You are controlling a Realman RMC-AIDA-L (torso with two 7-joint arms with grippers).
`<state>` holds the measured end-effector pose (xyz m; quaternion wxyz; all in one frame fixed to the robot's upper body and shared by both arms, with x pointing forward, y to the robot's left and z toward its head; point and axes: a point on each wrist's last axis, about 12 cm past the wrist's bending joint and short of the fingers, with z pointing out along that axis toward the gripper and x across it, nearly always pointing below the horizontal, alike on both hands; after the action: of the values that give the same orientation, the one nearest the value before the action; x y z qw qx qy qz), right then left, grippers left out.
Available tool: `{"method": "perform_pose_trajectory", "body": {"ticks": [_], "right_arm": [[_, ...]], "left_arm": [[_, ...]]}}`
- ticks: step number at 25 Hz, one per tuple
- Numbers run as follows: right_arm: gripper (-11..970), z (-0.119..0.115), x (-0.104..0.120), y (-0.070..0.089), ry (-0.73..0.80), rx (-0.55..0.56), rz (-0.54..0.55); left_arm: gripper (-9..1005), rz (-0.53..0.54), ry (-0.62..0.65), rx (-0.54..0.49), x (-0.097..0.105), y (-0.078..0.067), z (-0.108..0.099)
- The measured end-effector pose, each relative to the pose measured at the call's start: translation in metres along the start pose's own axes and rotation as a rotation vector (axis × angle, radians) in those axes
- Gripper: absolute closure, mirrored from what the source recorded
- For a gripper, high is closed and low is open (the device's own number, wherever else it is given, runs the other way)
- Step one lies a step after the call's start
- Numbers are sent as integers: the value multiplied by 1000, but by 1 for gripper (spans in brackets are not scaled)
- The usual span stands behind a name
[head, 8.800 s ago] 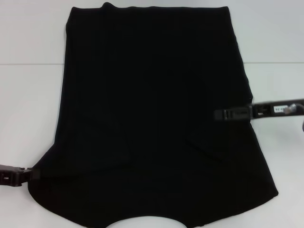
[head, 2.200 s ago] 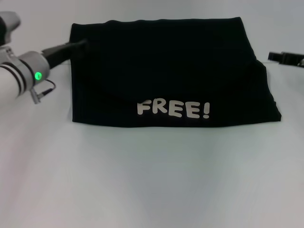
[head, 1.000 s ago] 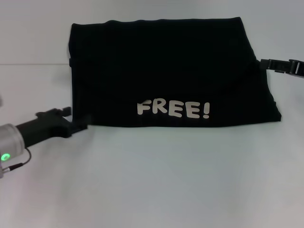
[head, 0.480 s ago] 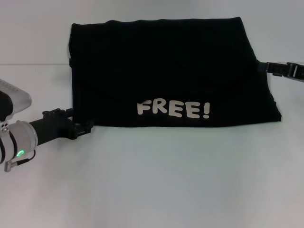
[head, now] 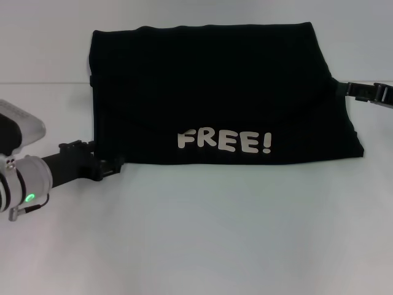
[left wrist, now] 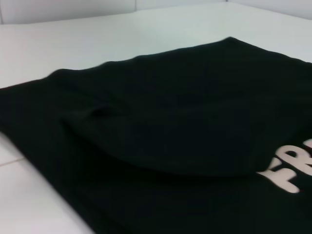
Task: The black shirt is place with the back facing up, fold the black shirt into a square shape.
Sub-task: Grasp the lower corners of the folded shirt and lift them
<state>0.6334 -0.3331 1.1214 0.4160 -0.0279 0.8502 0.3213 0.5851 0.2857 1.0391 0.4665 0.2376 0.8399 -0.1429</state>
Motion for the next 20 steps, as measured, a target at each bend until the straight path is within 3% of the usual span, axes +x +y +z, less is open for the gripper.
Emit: {"method": "perform_pose_trajectory", "body": {"ticks": [5, 9, 11, 16, 20], "right_arm": [[214, 0, 0, 0, 0, 0, 2], [214, 0, 0, 0, 0, 0, 2], [215, -1, 0, -1, 0, 1, 3], [215, -2, 2, -2, -1, 4, 8], [218, -3, 3, -3, 0, 7, 11]], "left_arm": [[246, 20, 8, 32, -1, -7, 4], [247, -7, -7, 20, -3, -3, 2], [429, -13, -10, 16, -3, -2, 1], [670, -13, -11, 7, -5, -1, 1], [750, -13, -12, 6, -6, -1, 2]]}}
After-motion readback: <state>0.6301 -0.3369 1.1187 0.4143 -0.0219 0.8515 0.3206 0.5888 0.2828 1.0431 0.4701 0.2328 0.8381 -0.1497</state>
